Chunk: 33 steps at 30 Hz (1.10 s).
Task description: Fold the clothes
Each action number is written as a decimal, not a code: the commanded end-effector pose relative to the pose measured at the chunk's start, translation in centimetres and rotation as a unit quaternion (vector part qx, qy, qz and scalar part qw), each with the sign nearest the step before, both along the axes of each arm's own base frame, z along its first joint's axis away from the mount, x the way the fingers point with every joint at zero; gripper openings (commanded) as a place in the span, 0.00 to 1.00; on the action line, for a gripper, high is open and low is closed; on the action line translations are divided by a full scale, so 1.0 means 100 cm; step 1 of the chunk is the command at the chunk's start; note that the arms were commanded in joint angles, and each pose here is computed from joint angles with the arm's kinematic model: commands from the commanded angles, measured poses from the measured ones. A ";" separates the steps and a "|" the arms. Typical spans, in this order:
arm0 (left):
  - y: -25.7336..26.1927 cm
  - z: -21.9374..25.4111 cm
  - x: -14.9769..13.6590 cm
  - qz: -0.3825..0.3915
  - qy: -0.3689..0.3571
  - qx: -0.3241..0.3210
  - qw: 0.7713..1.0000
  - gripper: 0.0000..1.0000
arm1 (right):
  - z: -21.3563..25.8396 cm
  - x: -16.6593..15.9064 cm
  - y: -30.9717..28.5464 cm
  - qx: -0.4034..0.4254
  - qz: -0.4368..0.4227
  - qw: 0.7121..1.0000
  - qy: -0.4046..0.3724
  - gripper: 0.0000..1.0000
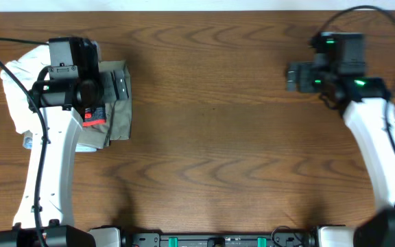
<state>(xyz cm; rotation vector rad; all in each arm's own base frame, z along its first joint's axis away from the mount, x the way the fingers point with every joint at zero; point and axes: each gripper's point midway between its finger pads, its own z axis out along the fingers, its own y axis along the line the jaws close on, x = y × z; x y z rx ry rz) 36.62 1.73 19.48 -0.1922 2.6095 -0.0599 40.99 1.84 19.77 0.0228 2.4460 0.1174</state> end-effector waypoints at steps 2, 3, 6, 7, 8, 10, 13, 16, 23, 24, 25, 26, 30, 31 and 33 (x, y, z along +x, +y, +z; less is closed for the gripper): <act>0.002 0.010 -0.011 -0.003 -0.007 0.007 1.000 0.98 | 0.045 -0.025 -0.017 -0.012 -0.015 0.999 -0.045 0.99; -0.001 0.016 -0.013 -0.007 -0.015 0.002 1.000 0.98 | 0.051 -0.034 -0.019 -0.016 -0.014 0.998 -0.053 0.99; -0.006 0.034 -0.029 -0.020 -0.050 0.000 0.999 0.98 | 0.062 -0.074 -0.020 -0.024 -0.017 0.997 -0.075 0.99; -0.006 0.038 -0.035 -0.021 -0.062 0.001 0.998 0.98 | 0.062 -0.086 -0.020 -0.023 -0.017 0.996 -0.082 0.99; -0.007 0.042 -0.043 -0.022 -0.075 0.003 0.997 0.98 | 0.061 -0.100 -0.020 -0.023 -0.018 0.996 -0.089 0.99; -0.012 0.050 -0.060 -0.030 -0.108 -0.001 0.994 0.98 | 0.056 -0.124 -0.019 -0.024 -0.018 0.994 -0.106 0.99; -0.027 0.060 -0.087 -0.061 -0.167 -0.023 0.984 0.98 | 0.052 -0.155 -0.021 -0.028 -0.024 0.990 -0.139 0.99; -0.030 0.064 -0.111 -0.060 -0.224 -0.023 0.972 0.98 | 0.051 -0.177 -0.024 -0.036 -0.034 0.984 -0.173 0.99; -0.033 0.073 -0.146 -0.062 -0.277 -0.015 0.959 0.98 | 0.034 -0.208 -0.021 -0.033 -0.029 0.985 -0.165 0.99; -0.033 0.072 -0.149 -0.062 -0.276 -0.015 0.959 0.98 | 0.028 -0.212 -0.021 -0.033 -0.029 0.988 -0.151 0.99; -0.033 0.071 -0.152 -0.062 -0.274 -0.016 0.960 0.98 | 0.022 -0.216 -0.021 -0.033 -0.028 0.990 -0.138 0.99; -0.033 0.070 -0.154 -0.062 -0.271 -0.016 0.960 0.98 | 0.016 -0.220 -0.021 -0.033 -0.028 0.992 -0.122 0.99; -0.033 0.065 -0.156 -0.061 -0.259 -0.018 0.964 0.98 | -0.003 -0.236 -0.021 -0.033 -0.026 0.997 -0.072 0.99; -0.033 0.063 -0.157 -0.061 -0.256 -0.018 0.965 0.98 | -0.008 -0.240 -0.020 -0.033 -0.026 0.997 -0.060 0.99; -0.033 0.061 -0.158 -0.061 -0.250 -0.019 0.966 0.98 | -0.015 -0.247 -0.020 -0.033 -0.025 0.998 -0.039 0.99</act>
